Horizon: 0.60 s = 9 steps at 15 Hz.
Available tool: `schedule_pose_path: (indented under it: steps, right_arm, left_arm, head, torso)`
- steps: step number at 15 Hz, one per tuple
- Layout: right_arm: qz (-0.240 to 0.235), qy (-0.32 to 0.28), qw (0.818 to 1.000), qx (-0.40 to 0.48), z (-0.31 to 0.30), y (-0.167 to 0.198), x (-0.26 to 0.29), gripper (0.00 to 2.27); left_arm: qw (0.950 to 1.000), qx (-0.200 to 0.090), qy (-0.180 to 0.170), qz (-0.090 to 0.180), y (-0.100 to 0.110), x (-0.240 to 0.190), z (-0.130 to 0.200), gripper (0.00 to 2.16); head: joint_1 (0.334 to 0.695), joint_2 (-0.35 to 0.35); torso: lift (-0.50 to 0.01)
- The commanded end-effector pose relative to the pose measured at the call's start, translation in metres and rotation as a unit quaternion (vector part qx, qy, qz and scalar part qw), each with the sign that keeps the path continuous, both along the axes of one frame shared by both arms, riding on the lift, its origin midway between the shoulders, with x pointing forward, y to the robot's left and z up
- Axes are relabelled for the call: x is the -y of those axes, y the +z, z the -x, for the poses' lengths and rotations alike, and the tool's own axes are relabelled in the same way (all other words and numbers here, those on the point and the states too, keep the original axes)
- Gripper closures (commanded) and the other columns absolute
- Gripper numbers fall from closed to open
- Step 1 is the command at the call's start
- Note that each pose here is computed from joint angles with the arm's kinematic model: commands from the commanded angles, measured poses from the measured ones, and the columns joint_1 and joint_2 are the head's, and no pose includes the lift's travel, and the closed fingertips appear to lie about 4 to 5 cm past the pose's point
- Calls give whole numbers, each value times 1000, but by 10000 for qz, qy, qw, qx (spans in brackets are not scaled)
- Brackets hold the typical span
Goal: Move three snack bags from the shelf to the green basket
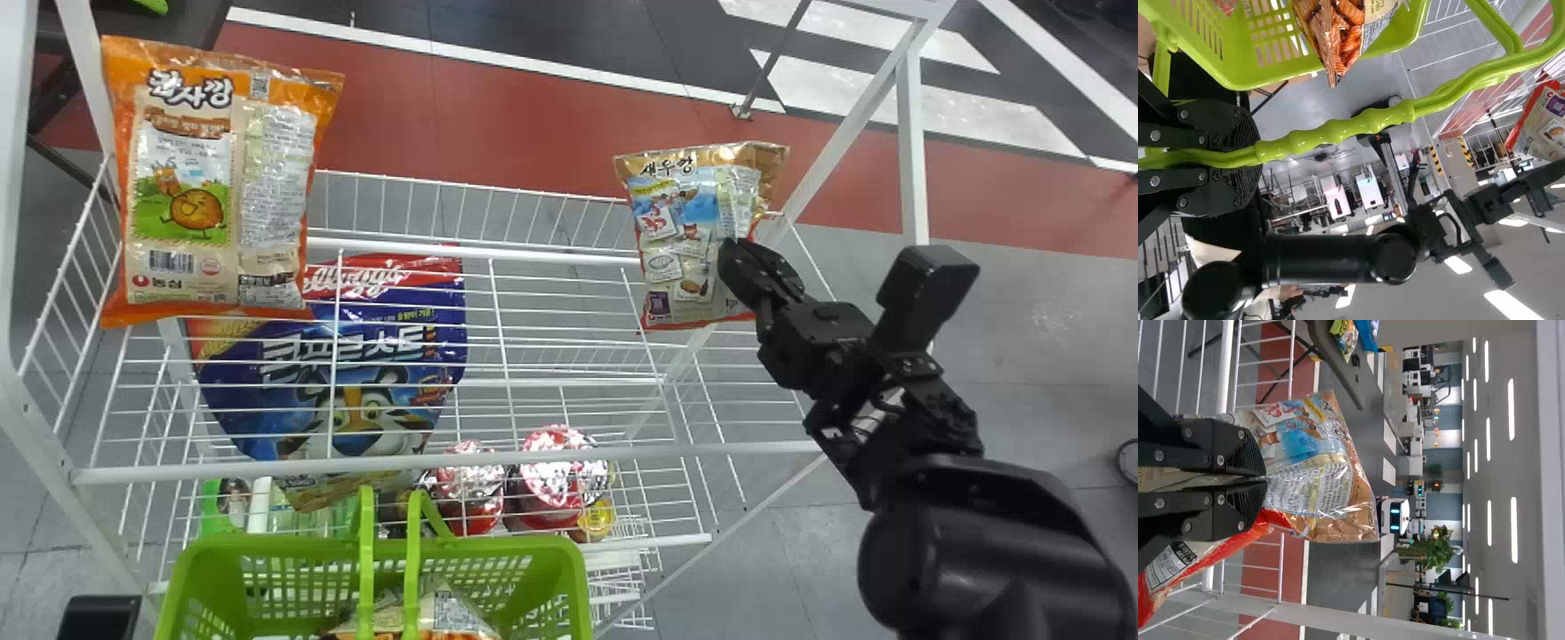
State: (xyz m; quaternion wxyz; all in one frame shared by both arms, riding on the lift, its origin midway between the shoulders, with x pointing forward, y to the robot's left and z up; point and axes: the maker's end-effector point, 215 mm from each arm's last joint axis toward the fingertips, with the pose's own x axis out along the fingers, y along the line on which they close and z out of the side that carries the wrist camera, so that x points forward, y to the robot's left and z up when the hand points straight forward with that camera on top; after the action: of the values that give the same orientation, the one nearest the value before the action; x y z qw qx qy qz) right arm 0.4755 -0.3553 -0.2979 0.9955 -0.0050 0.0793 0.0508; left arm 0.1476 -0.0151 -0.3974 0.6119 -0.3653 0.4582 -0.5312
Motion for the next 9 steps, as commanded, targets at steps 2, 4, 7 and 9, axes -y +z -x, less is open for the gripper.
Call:
schedule_pose_path:
  steps: [2,4,7,9]
  right_arm:
    - [-183,205,9995,167,47,36,-13,2240]
    - [-781,454,9949,-458,82,30,-23,2243]
    - [-1494,872,9762,-1305,139,18,-48,2243]
    - [-2194,1144,9442,-2172,185,-4,-67,2240]
  left_arm:
    - [10000,14,23,16,1,1,-2,1922]
    - [10000,-8,33,20,-1,2,-2,1922]
    - [10000,2,4,59,2,6,-2,1922]
    - [10000,-5,4,58,1,6,-1,1922]
  head:
    - [695,-350]
    - [695,-350]
    - [695,-350]
    - [695,-350]
  torso:
    - [-48]
    - [-48]
    - [-48]
    - [-48]
